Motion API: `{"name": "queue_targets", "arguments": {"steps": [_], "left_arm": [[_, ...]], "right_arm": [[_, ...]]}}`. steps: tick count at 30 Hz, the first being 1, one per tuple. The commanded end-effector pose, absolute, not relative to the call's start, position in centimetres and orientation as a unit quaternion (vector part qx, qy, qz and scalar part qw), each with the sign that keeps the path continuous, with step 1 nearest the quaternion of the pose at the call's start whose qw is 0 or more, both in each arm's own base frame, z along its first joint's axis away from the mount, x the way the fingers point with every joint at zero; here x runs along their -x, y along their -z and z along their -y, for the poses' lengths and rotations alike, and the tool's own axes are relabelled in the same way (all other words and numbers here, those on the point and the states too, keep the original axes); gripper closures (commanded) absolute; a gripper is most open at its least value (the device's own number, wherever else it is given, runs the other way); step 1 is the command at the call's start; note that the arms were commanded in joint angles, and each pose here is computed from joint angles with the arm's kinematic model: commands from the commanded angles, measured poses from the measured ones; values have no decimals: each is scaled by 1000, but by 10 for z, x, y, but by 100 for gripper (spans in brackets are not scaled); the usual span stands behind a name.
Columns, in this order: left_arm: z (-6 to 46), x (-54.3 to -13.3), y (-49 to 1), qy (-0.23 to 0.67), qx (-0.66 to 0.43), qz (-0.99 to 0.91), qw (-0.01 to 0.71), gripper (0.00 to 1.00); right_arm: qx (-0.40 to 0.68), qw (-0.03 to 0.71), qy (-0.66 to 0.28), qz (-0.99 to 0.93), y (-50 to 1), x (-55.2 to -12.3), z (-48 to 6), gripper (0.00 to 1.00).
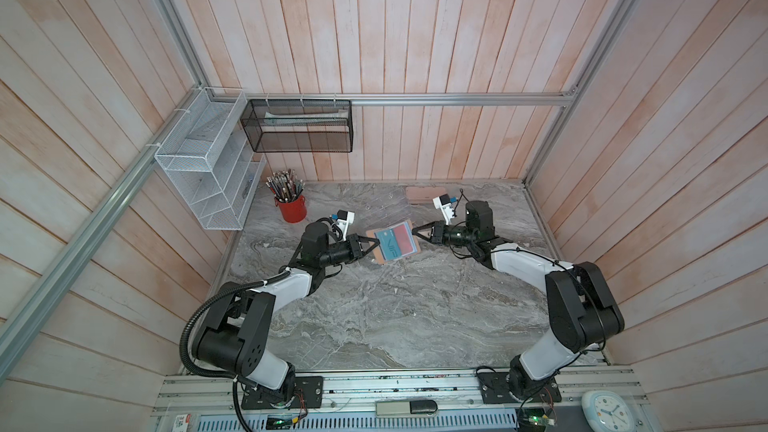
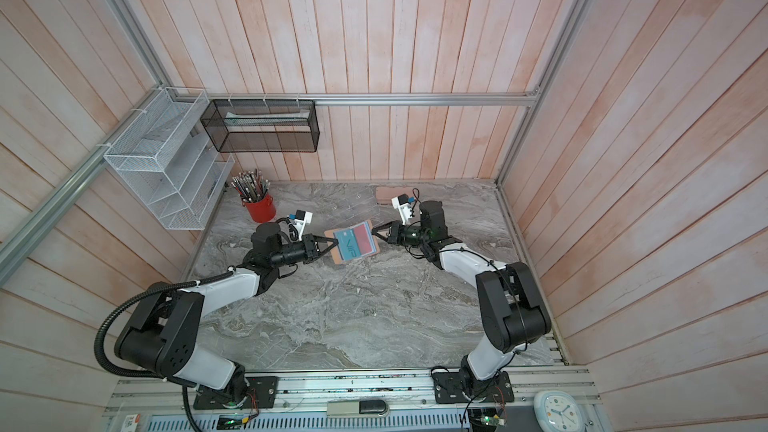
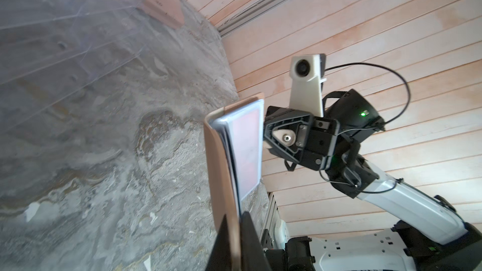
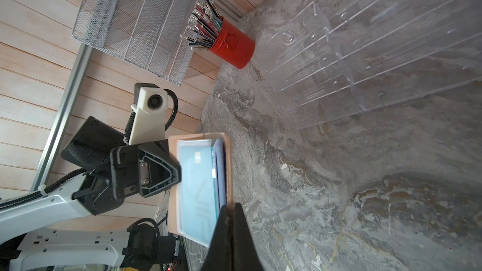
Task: Take the credit cards out of the card holder
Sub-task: Open the card holder, then place the card holder at the center of the table.
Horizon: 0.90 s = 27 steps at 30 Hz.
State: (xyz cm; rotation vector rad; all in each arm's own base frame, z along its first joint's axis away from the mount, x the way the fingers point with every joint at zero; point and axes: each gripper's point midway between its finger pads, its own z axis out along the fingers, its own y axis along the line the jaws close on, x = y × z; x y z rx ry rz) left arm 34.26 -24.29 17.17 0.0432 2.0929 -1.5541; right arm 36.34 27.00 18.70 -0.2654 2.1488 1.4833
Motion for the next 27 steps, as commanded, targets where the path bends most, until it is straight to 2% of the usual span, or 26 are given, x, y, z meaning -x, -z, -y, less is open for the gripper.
{"name": "queue_targets", "arguments": {"steps": [1,13,23,27], "left_arm": [[244,-340,-157,570,-26,-778,263,94],[241,-346,-110,524,-22,-819,232,95],[238,-343,-76,465,-37,-859,210,97],[238,-344,-67,443,-42,-872,203,99]], "right_arm": [[100,247,-532,-803,-169,-362,-271,100],[55,187,-523,-830,-106,-348,-266,100],[25,170,-462,-870,-64,-348,-256,100],[25,182,-429,-884,-61,-352,-252,86]]}}
